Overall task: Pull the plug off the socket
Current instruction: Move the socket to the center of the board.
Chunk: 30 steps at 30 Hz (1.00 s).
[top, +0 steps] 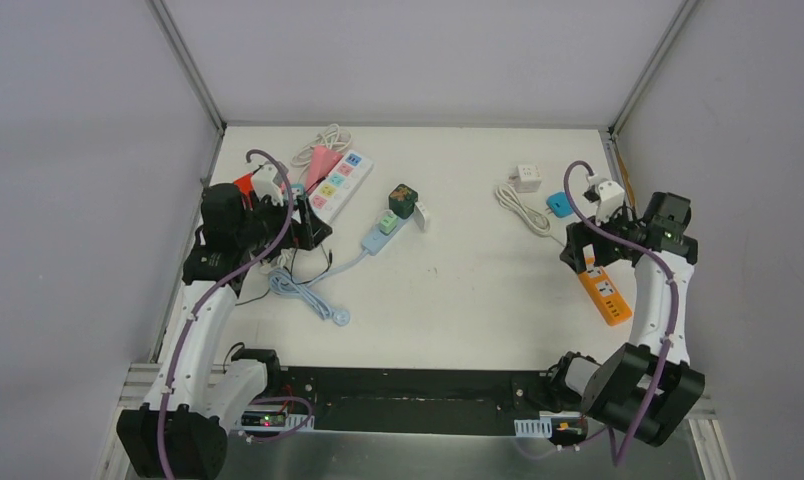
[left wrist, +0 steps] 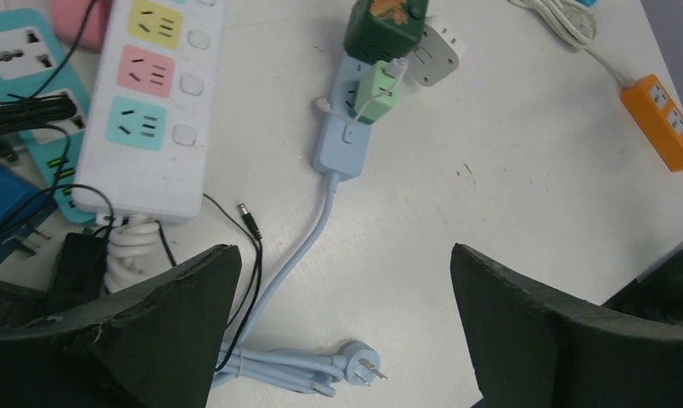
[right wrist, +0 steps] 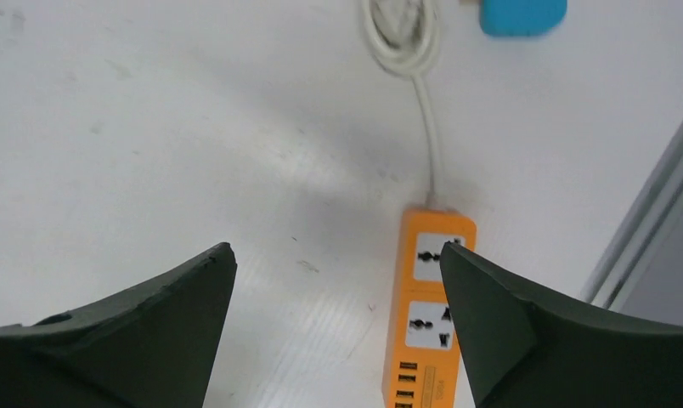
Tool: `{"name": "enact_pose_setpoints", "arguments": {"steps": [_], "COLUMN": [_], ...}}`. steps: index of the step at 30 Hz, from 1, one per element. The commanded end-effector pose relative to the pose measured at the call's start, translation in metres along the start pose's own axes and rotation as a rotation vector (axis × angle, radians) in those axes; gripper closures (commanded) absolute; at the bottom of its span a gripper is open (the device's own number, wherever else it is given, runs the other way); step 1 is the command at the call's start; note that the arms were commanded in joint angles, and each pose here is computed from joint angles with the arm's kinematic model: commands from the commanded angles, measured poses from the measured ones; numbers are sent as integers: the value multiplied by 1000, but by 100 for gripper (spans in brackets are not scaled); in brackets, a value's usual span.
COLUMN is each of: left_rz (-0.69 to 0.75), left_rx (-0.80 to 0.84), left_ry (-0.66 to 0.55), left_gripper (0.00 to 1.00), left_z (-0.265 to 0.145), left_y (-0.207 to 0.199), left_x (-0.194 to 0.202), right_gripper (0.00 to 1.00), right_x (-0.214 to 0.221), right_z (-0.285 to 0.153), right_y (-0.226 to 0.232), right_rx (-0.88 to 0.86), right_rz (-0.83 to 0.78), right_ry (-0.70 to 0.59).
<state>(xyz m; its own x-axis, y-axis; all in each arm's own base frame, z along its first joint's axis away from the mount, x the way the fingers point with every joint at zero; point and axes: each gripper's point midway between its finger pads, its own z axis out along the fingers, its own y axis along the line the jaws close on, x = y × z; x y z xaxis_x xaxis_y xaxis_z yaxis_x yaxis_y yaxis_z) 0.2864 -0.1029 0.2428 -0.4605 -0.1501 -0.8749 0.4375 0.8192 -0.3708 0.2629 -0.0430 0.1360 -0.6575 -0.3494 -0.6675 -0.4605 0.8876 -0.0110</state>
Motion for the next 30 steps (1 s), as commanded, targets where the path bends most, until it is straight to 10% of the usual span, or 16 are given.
{"name": "enact_pose_setpoints", "arguments": {"steps": [1, 8, 30], "left_rz": [49, -46, 105], "left_rx": [106, 129, -17], "left_ry": [5, 71, -11], "left_gripper": [2, 3, 1], "left_z": [10, 35, 71], "left_y": [-21, -59, -58], "left_x": [1, 29, 76], "right_gripper": [6, 1, 0], "right_x": [-66, -90, -64], "right_z": [-39, -27, -8], "right_y": [70, 140, 138], "right_rx": [-290, -576, -529], "right_rz": [-114, -150, -119], "right_ry": [-247, -356, -264]}}
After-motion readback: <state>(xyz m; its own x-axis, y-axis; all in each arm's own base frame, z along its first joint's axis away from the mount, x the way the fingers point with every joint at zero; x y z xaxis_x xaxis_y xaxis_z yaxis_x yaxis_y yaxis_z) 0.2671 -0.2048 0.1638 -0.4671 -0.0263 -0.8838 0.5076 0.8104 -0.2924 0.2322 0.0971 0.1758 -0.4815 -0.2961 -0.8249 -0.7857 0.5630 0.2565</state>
